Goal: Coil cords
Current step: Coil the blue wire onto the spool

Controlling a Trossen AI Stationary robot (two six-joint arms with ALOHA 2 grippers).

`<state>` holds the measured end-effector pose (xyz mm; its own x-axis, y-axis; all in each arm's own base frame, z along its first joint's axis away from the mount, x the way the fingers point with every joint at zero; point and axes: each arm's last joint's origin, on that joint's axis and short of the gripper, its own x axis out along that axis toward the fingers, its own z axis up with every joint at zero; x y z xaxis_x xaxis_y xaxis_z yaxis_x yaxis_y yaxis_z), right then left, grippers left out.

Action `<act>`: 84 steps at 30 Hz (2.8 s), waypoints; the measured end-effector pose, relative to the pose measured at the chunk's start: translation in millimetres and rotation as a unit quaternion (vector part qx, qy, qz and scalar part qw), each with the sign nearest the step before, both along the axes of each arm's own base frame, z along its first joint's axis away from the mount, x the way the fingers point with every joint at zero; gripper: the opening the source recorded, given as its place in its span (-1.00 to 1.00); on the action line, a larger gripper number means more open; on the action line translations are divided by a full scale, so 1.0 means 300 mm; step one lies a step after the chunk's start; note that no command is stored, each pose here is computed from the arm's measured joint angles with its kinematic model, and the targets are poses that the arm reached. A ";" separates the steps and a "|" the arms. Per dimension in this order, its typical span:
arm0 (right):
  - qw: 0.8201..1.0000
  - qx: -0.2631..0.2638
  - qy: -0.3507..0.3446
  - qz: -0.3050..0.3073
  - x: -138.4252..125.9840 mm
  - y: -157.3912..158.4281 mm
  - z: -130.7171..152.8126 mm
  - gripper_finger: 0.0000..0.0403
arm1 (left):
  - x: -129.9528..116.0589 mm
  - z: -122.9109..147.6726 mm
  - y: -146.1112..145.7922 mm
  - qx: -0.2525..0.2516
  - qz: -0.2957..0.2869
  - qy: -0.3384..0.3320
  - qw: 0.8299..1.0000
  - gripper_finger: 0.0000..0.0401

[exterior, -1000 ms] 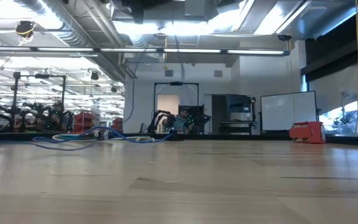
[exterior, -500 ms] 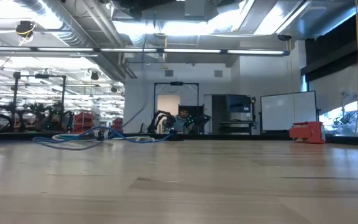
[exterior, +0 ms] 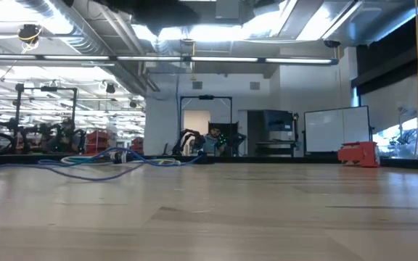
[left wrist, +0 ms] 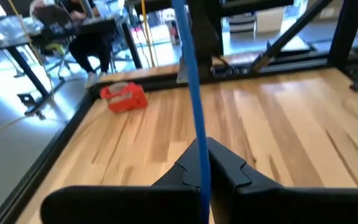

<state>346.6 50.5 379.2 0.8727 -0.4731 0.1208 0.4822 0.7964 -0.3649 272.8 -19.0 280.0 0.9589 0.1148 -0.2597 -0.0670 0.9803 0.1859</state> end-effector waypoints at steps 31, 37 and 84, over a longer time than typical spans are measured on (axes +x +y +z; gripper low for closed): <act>0.995 -0.008 -0.090 -0.047 -0.329 -0.015 0.272 -0.95 | -0.101 -0.259 0.009 -0.058 0.042 0.209 0.975 -1.00; 0.993 -0.005 -0.100 -0.062 -0.379 -0.030 0.301 -0.95 | -0.143 -0.337 0.013 -0.072 0.056 0.243 0.966 -1.00; 0.989 -0.013 -0.113 -0.096 -0.506 -0.069 0.363 -0.95 | -0.316 -0.543 0.028 -0.196 0.183 0.365 0.891 -0.90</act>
<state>194.9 29.9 488.0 0.7168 -0.6210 0.3171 0.6947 0.6749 -0.2488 178.1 -10.8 117.2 0.4349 0.1480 -0.8882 -0.3971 0.9168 -0.0416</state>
